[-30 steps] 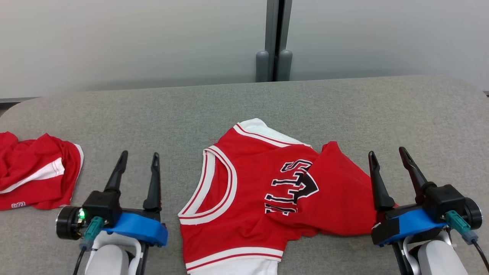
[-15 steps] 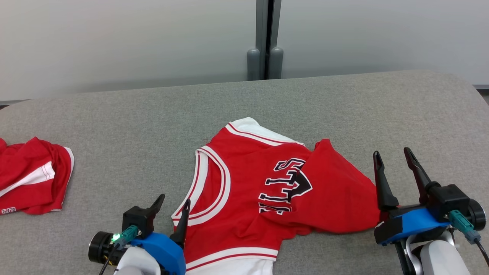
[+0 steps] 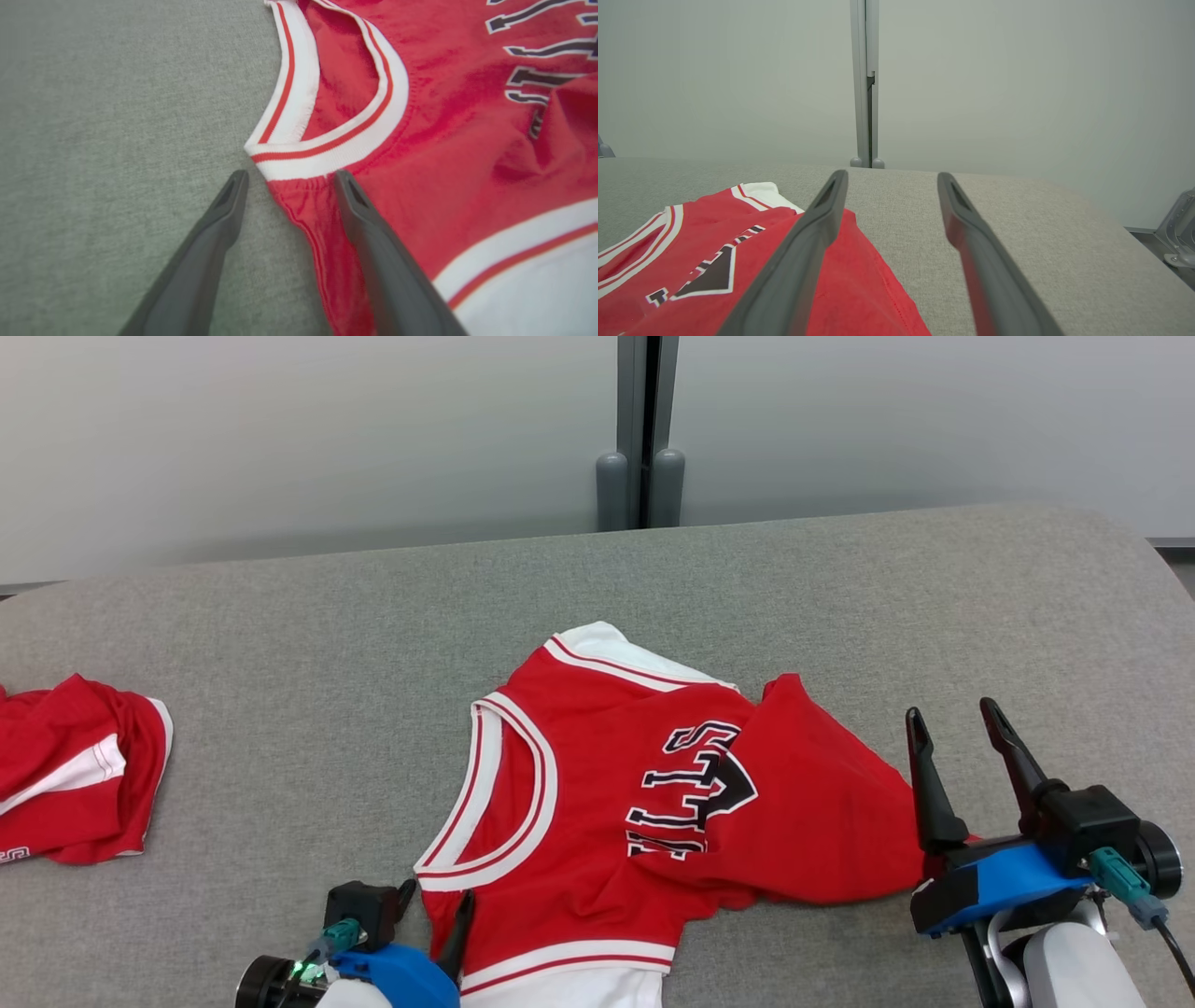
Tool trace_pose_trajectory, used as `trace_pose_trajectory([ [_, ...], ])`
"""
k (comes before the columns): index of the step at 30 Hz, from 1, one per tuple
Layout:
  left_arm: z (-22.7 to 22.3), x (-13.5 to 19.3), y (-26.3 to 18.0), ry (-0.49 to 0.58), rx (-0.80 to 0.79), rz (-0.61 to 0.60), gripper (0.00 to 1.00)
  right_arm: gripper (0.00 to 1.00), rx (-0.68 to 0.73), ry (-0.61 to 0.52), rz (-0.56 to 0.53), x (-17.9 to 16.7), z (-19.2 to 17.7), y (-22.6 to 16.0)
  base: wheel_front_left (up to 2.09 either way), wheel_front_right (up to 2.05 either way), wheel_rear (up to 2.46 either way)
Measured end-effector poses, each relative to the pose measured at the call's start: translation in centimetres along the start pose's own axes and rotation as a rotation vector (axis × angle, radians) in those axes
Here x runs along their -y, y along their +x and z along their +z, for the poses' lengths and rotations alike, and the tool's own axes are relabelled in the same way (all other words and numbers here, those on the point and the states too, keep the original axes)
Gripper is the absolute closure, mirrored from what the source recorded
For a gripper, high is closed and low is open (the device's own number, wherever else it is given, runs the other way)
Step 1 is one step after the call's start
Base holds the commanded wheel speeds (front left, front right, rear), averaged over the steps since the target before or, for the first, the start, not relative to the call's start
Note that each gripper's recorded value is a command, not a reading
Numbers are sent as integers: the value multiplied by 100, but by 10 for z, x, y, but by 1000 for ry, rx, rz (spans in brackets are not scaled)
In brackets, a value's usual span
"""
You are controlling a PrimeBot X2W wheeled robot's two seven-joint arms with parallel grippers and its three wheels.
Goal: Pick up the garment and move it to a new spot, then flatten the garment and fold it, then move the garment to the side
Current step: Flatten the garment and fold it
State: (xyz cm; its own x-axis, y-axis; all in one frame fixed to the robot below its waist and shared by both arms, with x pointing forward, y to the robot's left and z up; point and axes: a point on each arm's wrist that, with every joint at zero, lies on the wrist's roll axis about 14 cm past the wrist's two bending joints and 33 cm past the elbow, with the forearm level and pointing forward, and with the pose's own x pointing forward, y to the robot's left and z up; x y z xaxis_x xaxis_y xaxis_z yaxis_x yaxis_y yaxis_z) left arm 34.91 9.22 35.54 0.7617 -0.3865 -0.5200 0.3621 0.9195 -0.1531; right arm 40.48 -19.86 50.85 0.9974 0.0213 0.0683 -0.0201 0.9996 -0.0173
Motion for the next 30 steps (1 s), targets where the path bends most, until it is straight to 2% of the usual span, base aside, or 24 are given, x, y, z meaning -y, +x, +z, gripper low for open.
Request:
trace_pose_trajectory([
  [3, -2, 9, 3, -10, -10, -24, 0, 0, -4, -1, 2, -1, 0, 0, 0, 0, 0],
  [4, -2, 12, 4, -15, -11, -29, 13, 0, -5, -1, 2, 0, -1, 0, 0, 0, 0],
  [5, -2, 13, 5, -18, -12, -34, 49, 0, -5, -1, 2, -1, -1, 0, 0, 0, 0],
  [6, -1, 14, 6, -18, -10, -38, 92, 0, -6, -1, 2, -1, -1, 0, 0, 0, 0],
  [7, 0, 14, 7, -18, -9, -39, 100, 0, -7, -1, 3, -1, -1, 0, 0, 0, 0],
  [13, 18, 1, 12, -49, 74, -7, 100, 0, -12, 1, 7, -2, -4, 3, 0, 0, 0],
  [16, 37, -22, 12, -58, 145, 51, 100, 0, -14, 3, 8, -3, -5, 4, 0, 0, 0],
  [17, 46, -39, 9, -60, 180, 98, 100, 0, -18, 3, 9, -3, -6, 4, 0, 0, 0],
  [22, 59, -83, -1, -67, 231, 211, 100, 0, -32, 5, -6, 1, -11, 4, 0, 0, 0],
  [27, 62, -104, -6, -74, 245, 276, 100, 0, -45, -1, -22, 7, -15, 3, 0, 0, 0],
  [28, 61, -104, -6, -75, 241, 277, 55, 0, -47, -1, -24, 8, -16, 3, 0, 0, 0],
  [29, 60, -104, -6, -77, 240, 277, 0, 0, -51, 0, -26, 8, -17, 3, 0, 0, 0],
  [30, 61, -105, -6, -77, 246, 282, 0, 0, -53, 0, -26, 8, -18, 2, 0, 0, 0],
])
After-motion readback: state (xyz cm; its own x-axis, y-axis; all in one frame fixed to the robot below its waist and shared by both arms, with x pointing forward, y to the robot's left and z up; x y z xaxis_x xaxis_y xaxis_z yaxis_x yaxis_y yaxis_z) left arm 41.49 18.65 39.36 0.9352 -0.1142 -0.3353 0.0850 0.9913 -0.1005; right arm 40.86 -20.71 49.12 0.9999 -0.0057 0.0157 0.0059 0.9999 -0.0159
